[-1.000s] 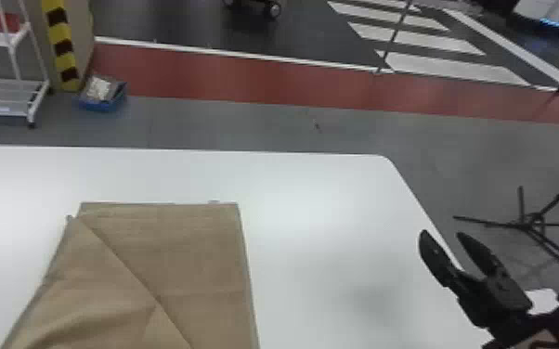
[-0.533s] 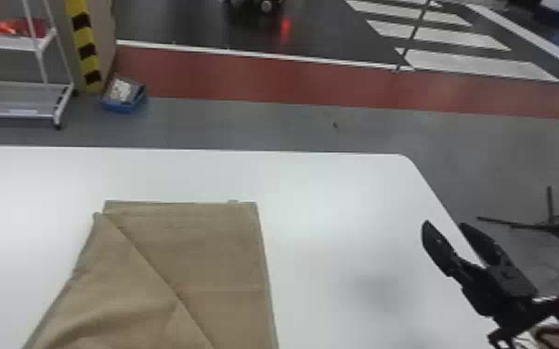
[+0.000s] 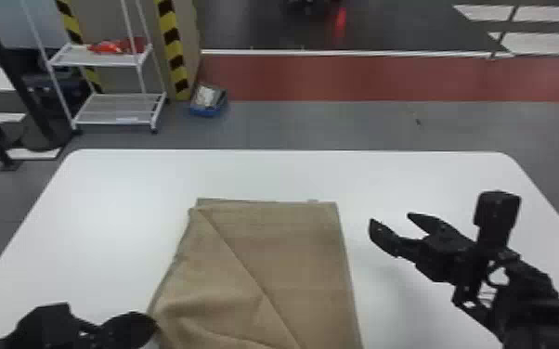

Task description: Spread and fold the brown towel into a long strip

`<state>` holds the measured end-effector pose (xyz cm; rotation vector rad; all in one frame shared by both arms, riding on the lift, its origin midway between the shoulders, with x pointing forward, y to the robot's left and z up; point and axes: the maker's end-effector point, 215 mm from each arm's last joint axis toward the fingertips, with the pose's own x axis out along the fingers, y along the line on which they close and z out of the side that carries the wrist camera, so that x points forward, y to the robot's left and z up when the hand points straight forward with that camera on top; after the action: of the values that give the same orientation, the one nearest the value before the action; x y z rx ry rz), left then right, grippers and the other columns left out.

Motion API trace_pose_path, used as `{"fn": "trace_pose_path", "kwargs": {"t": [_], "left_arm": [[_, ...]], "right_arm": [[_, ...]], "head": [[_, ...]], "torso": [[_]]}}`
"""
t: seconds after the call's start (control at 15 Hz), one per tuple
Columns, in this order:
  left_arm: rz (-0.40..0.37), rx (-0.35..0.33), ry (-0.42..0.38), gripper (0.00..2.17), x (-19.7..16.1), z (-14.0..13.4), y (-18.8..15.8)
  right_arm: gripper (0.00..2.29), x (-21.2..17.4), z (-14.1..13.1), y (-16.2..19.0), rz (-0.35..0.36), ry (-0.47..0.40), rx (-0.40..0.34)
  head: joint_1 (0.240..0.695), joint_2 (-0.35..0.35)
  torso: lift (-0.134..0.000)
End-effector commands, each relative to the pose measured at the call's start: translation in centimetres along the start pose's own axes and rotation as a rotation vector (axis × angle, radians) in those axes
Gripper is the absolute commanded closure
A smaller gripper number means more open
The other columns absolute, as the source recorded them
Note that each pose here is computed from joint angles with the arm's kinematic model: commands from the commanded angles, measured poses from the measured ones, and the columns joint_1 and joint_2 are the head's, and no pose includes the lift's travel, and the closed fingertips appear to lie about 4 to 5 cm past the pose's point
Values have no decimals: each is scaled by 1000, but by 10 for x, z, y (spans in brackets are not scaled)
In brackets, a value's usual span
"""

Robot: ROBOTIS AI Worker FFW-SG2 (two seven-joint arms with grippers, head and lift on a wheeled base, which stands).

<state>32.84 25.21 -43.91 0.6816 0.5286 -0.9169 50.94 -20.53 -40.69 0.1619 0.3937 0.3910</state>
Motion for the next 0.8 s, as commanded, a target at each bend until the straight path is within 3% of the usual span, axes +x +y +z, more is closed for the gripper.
{"fn": "trace_pose_path", "kwargs": {"t": [0.0,0.13,0.2,0.6,0.73], "left_arm": [[-5,4,-11,1905,5,6,-2],[-13,4,-18,1905,9,9,-2],[-18,8,-26,1905,14,13,-2],[-39,20,-49,1905,27,24,-2],[-49,26,-50,1905,32,27,-3]], "right_arm": [[107,63,-11,28,59,100,-40],[124,93,-11,40,95,127,-26],[127,101,-10,37,76,135,-37],[221,134,-29,40,76,224,-70],[363,136,-29,42,81,230,-88]], "head": [[695,50],[695,106],[695,118],[695,129],[695,128]], "torso": [[-112],[-112],[-112],[-112],[-112]]}}
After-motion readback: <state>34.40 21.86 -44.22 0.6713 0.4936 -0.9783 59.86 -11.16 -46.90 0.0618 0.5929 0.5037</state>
